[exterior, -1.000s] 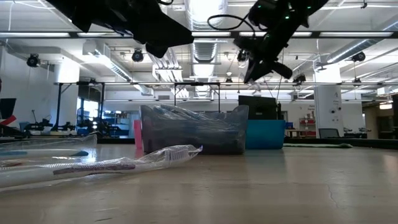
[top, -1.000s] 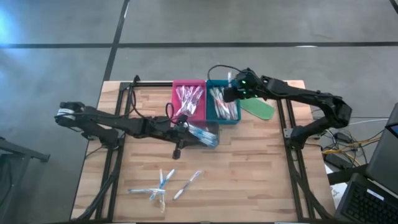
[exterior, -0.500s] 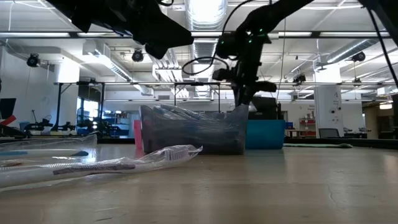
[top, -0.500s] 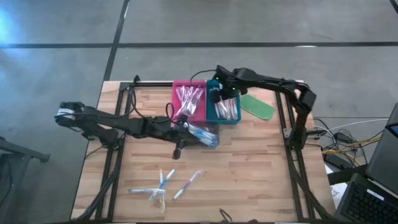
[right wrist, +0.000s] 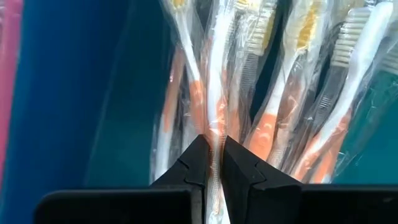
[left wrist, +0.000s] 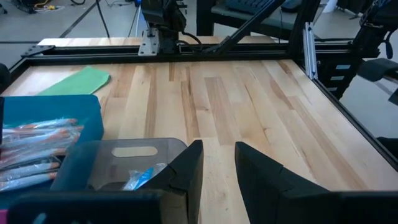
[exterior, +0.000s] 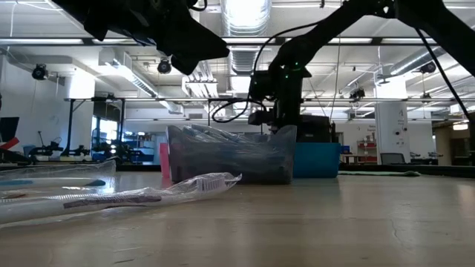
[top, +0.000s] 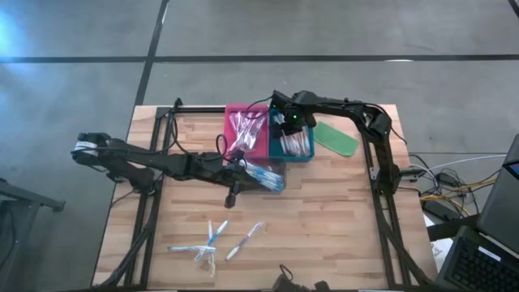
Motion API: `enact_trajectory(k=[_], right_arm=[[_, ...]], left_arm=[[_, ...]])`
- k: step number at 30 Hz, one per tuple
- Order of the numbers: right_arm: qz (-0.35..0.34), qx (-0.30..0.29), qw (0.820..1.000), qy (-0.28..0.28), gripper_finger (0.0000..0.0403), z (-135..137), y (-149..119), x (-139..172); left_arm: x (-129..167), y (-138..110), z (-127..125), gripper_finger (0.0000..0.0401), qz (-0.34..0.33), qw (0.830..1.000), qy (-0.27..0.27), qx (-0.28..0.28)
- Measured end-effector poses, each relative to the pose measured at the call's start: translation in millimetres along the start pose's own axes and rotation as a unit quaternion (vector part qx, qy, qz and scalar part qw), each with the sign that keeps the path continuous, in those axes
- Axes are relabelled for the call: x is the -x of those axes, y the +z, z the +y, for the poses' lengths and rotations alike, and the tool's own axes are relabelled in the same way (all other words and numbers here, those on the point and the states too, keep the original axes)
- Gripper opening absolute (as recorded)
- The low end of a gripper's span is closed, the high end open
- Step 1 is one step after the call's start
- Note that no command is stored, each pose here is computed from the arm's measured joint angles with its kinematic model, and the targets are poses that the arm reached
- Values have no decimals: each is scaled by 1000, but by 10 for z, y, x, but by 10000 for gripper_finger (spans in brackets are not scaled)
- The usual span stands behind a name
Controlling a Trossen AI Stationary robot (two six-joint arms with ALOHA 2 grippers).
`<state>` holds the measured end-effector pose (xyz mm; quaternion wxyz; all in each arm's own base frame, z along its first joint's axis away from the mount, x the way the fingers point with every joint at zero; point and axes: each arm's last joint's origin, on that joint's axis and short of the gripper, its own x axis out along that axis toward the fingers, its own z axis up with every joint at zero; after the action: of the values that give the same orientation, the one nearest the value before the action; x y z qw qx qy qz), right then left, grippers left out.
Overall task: Pick & Place Toothbrushes
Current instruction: Put the orange toothbrush into the blue bin, then put the blue toothbrush into the transparent gray bin
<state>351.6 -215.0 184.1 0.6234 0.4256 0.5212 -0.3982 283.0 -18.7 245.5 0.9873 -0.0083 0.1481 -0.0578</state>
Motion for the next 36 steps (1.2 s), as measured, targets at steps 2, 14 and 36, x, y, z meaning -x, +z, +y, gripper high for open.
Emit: enact_trajectory(k=[2,14,36], right_arm=[[2,-1,1000,-3,22,-11,12,-28],[6,11,1000,-6,69,-34,31,-74],[-4,68,998,18,194,180,121,854]], left_arm=[[0,2,0,97,-1,1000,0,0],[0,1,0,97,-1,1000,0,0],[0,1,0,97,-1,1000,0,-1]])
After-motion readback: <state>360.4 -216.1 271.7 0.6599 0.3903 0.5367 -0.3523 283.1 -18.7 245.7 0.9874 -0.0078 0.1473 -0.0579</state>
